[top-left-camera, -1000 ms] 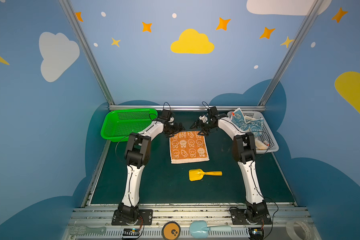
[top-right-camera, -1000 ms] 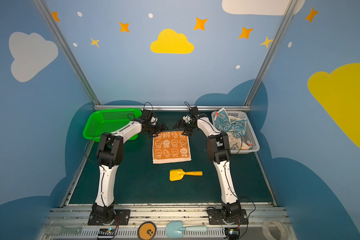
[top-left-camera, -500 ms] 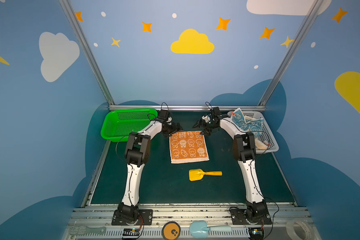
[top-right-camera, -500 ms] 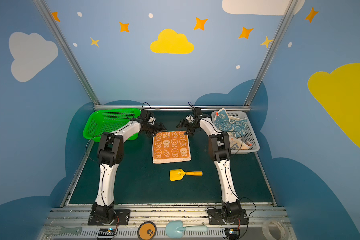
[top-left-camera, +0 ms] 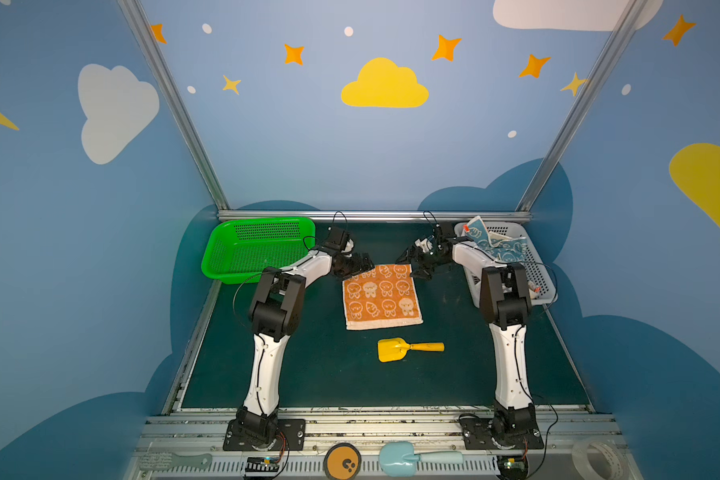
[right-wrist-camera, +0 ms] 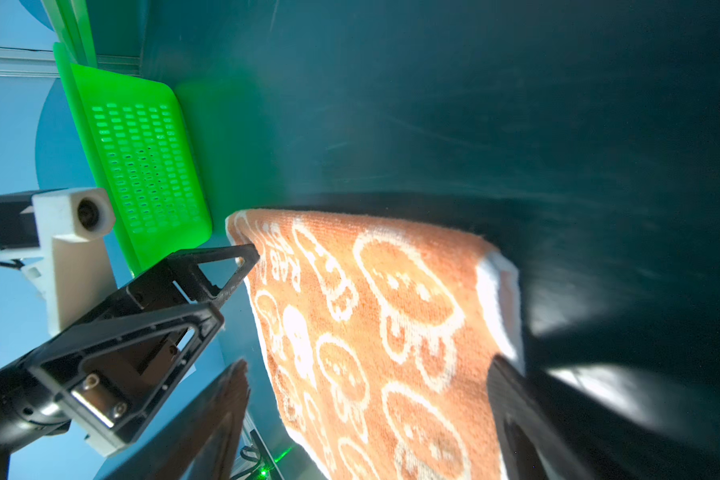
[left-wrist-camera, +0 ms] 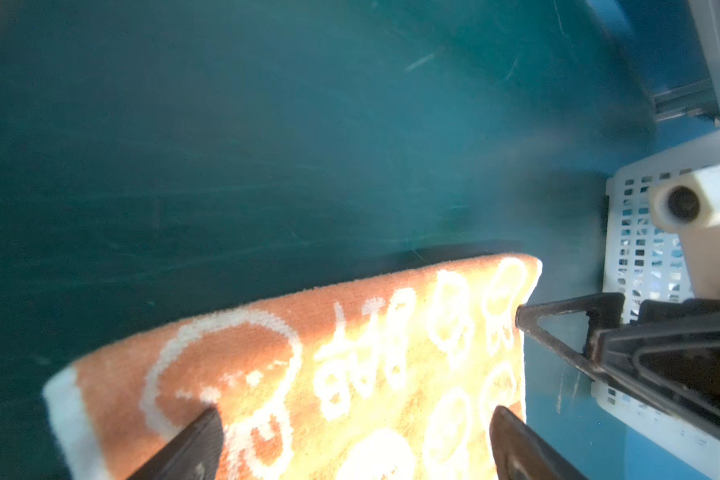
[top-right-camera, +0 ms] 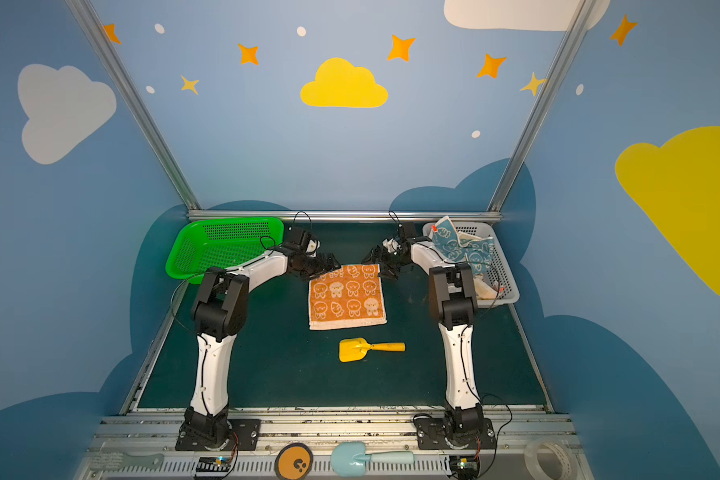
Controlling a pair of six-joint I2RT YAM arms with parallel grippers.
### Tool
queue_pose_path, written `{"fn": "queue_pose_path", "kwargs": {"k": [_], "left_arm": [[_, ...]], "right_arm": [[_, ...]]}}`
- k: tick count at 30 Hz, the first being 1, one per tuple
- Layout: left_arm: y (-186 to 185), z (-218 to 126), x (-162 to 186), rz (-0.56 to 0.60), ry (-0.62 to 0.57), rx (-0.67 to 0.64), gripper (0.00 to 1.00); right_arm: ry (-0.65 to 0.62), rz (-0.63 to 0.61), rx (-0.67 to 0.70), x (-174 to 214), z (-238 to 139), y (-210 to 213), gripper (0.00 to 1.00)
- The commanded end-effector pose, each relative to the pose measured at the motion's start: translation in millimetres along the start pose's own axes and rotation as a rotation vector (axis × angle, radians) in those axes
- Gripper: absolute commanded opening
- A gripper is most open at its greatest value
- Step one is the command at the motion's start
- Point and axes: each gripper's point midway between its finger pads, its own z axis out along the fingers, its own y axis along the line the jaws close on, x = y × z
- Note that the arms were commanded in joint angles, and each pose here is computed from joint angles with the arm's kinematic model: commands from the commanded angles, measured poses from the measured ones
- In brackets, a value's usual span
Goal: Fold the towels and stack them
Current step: 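Pull the far edge of the orange towel toward the robot with both grippers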
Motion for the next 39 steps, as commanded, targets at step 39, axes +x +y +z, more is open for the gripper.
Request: {"fn": "queue_pose_path", "kwargs": {"k": [39], "left_arm": [[-24.8,-60.8,0.6,0.451,-0.126,-0.260,0.99]], "right_arm": [[0.096,-0.401,0.422,-16.4,18.0,-47.6,0.51]]}}
